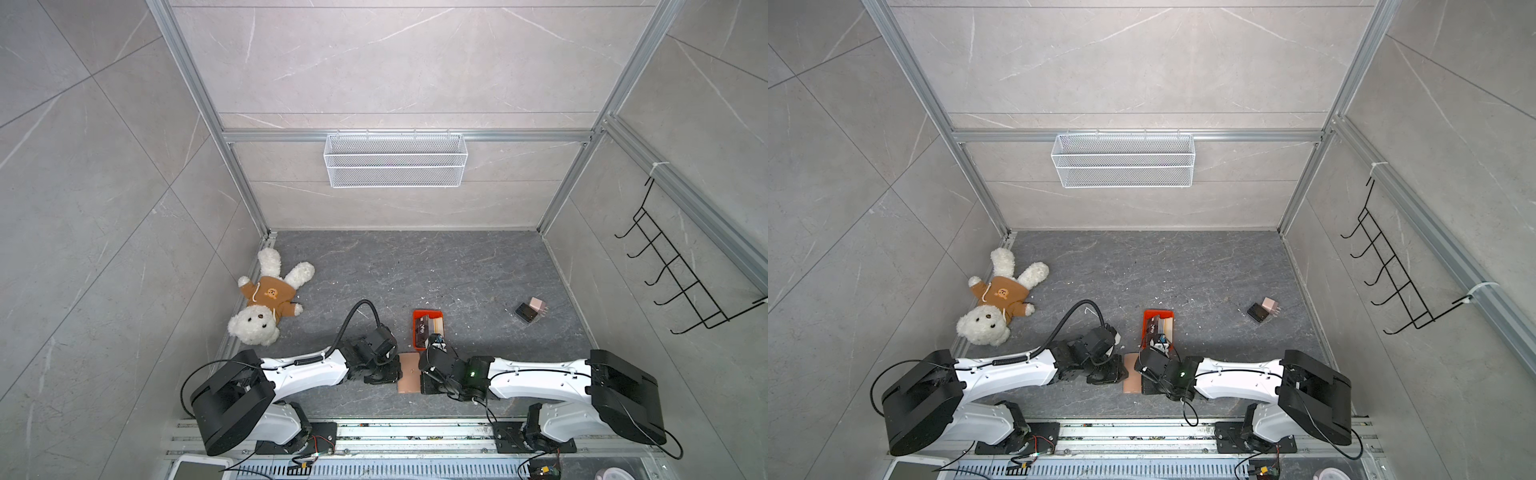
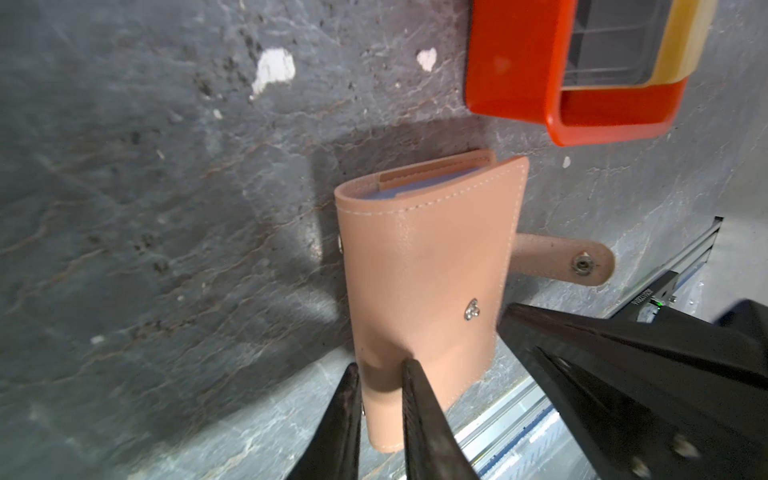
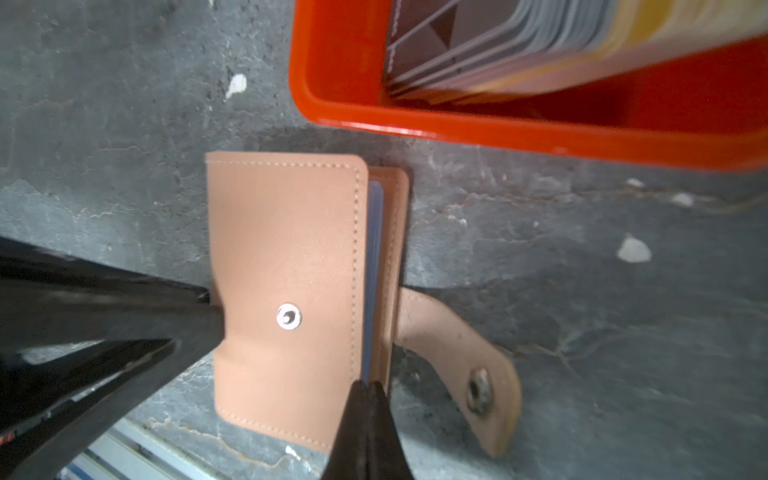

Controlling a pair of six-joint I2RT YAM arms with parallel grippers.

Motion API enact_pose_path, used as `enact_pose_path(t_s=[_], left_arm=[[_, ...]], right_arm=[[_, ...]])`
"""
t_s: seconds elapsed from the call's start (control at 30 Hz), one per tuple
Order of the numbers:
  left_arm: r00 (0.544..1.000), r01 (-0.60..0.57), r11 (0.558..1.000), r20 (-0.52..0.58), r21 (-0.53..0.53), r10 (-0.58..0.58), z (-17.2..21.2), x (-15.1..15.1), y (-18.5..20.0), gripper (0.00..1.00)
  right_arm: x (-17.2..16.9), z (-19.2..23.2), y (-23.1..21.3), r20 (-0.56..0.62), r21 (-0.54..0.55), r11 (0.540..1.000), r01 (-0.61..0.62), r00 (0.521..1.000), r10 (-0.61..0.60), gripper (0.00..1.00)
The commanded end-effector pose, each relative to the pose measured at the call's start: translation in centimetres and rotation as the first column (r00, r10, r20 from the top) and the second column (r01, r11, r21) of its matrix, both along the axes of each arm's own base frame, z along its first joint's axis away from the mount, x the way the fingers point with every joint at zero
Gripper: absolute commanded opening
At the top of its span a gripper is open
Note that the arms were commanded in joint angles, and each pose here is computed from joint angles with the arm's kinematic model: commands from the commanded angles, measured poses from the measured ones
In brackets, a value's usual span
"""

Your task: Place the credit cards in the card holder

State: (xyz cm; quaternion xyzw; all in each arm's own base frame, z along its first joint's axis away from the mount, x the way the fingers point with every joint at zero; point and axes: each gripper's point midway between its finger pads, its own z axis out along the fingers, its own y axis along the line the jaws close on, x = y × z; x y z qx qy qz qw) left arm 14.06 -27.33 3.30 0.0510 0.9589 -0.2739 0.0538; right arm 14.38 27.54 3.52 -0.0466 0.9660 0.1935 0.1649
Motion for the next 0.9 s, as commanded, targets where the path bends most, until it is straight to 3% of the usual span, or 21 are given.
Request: enact_pose_path(t_s=[0.0, 0.37, 0.87], left_arm=[[0.999, 0.026, 0.999, 0.019, -0.032, -0.026, 0.7, 0.6, -1.1, 0.21], [1.0, 0.03, 0.999, 0.007, -0.036, -0.029, 0.5, 0.6, -1.6, 0.2], [0.999, 0.043, 0.998, -0.002, -0.037, -0.043, 0.2, 0.4, -2.1, 0.2]], right_arm=[[-0.1, 0.4, -1.0, 0.013, -0.037, 0.999, 0.011, 1.0, -0.01, 0.02], [-0.5, -0.5, -0.8, -0.032, -0.029, 0.999, 0.025, 0.999, -0.026, 0.14], [-0.8, -2.4, -1.1, -0.062, -0.078, 0.997, 0.019, 0.998, -0.024, 0.12]])
